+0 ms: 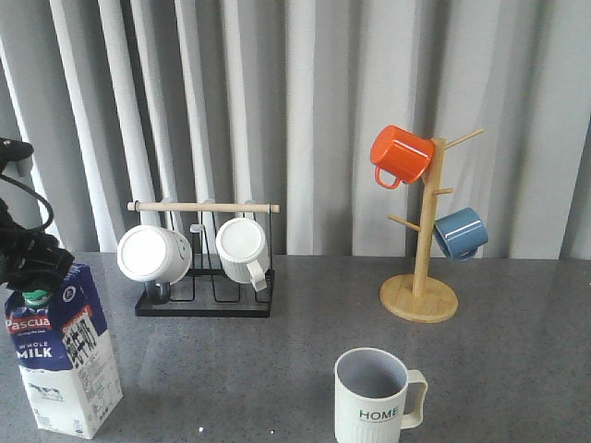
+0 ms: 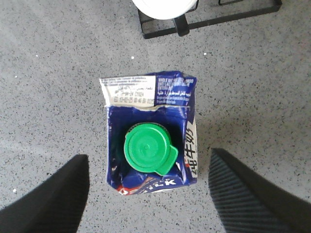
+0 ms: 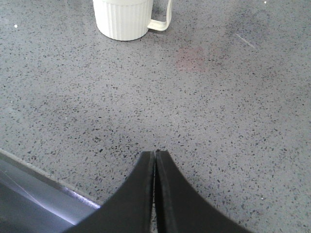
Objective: Place milk next to cup
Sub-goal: 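Lower the left gripper over the milk carton and grasp its top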
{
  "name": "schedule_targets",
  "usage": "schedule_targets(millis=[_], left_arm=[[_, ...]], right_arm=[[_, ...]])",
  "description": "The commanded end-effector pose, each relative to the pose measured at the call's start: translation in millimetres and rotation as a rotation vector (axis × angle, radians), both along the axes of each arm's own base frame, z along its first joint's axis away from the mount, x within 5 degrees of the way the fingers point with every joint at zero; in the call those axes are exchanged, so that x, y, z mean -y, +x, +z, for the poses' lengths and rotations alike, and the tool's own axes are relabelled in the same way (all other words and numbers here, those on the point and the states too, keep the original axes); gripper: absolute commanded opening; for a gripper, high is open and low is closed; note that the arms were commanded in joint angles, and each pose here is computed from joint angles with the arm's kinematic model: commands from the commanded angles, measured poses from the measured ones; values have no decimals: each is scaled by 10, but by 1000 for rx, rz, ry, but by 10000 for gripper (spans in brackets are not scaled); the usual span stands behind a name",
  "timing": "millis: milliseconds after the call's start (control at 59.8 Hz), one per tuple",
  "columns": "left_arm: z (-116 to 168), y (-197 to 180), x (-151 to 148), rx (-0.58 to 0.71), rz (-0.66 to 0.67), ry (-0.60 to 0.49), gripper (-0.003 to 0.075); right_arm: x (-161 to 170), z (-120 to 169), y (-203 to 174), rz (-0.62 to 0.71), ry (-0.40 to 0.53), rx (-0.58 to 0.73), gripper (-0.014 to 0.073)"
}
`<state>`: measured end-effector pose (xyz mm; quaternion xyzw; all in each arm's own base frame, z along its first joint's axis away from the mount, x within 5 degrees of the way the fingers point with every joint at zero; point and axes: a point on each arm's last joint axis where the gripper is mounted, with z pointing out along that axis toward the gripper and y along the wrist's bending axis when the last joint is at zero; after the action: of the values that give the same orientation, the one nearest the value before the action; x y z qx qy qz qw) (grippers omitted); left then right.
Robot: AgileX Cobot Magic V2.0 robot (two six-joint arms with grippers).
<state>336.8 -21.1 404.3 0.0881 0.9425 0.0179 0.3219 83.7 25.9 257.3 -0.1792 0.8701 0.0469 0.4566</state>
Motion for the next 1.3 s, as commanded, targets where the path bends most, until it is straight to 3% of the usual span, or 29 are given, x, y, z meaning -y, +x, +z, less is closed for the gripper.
schedule_targets(millis=[0,1287], left_arm=[[200,-62,-3,86,6,-12,507],[200,-66,1,83,-10,-5,508]], right_arm=[[-9,118,35,-3,24,73,-9],[-9,118,35,-3,25,73,-7]])
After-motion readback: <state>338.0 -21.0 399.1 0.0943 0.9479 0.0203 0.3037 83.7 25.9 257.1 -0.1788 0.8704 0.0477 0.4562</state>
